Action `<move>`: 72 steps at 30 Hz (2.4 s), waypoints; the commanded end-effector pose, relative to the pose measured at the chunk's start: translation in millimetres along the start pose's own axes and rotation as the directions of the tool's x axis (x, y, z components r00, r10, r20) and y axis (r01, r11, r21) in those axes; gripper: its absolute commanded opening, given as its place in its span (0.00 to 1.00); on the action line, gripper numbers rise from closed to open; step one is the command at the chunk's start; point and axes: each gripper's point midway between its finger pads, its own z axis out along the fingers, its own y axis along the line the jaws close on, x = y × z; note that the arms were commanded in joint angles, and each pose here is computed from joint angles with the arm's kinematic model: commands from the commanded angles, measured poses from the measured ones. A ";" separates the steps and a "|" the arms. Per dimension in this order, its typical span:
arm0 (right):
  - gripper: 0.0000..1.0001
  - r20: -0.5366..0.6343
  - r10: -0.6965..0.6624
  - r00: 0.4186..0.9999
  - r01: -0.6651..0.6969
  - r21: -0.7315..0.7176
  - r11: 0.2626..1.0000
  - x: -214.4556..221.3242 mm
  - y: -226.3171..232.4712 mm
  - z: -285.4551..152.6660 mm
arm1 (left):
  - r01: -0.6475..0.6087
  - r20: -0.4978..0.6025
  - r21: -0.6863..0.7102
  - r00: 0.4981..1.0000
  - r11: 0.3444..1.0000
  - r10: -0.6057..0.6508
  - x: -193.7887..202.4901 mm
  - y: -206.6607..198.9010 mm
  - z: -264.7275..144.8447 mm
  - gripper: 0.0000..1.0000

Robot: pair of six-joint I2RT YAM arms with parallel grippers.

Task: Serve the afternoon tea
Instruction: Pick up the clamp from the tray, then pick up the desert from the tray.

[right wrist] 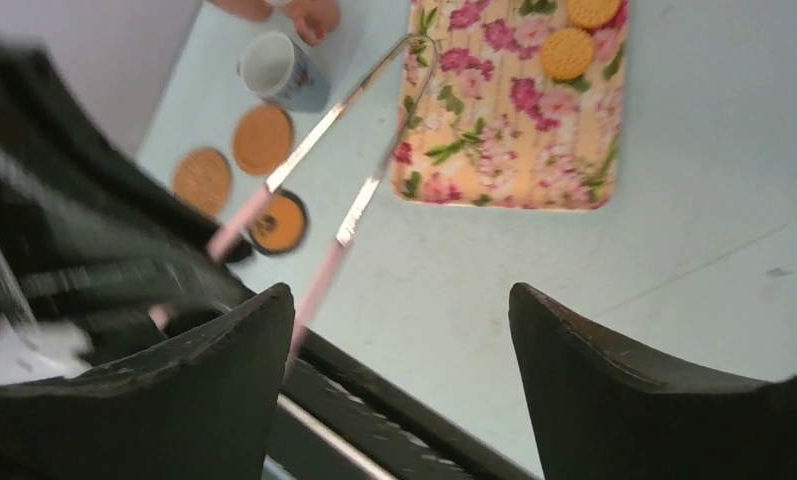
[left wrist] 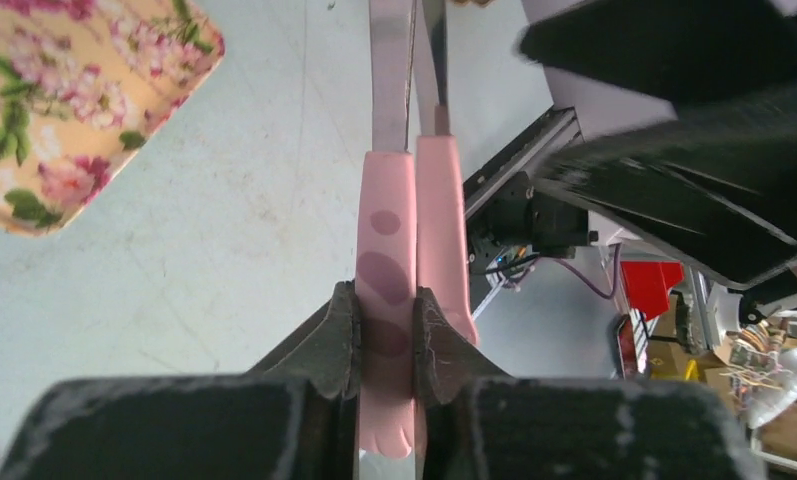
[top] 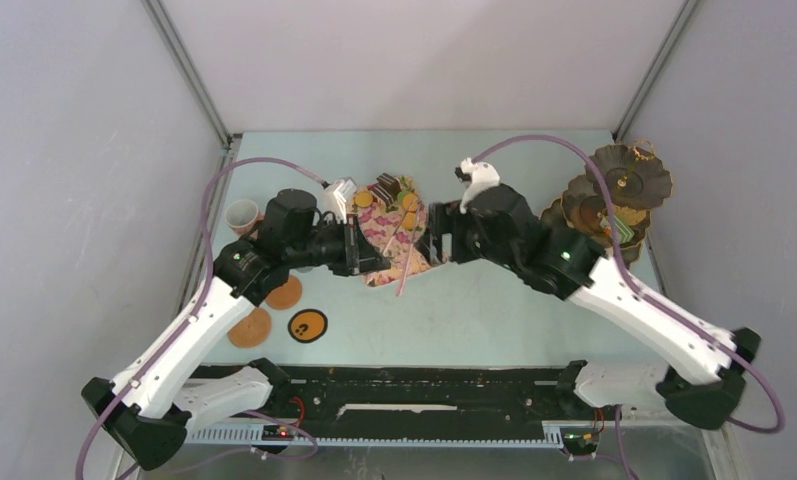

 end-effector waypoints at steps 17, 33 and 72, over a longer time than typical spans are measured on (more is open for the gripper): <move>0.92 0.598 -0.789 0.137 0.870 -0.454 -0.193 97.3 30.7 -89.9 | 0.005 -0.479 0.350 0.860 0.937 0.174 116.5 -31.7 -33.9 0.00; 0.83 0.609 -0.770 0.191 0.788 -0.563 -0.250 139.8 44.1 -70.9 | 0.001 -0.510 0.459 0.819 0.889 0.262 131.0 -53.1 -43.9 0.00; 0.44 0.443 -0.867 0.227 0.753 -0.644 -0.132 158.5 29.6 -44.5 | 0.000 -0.543 0.398 0.806 0.918 0.235 125.4 -48.7 -33.5 0.01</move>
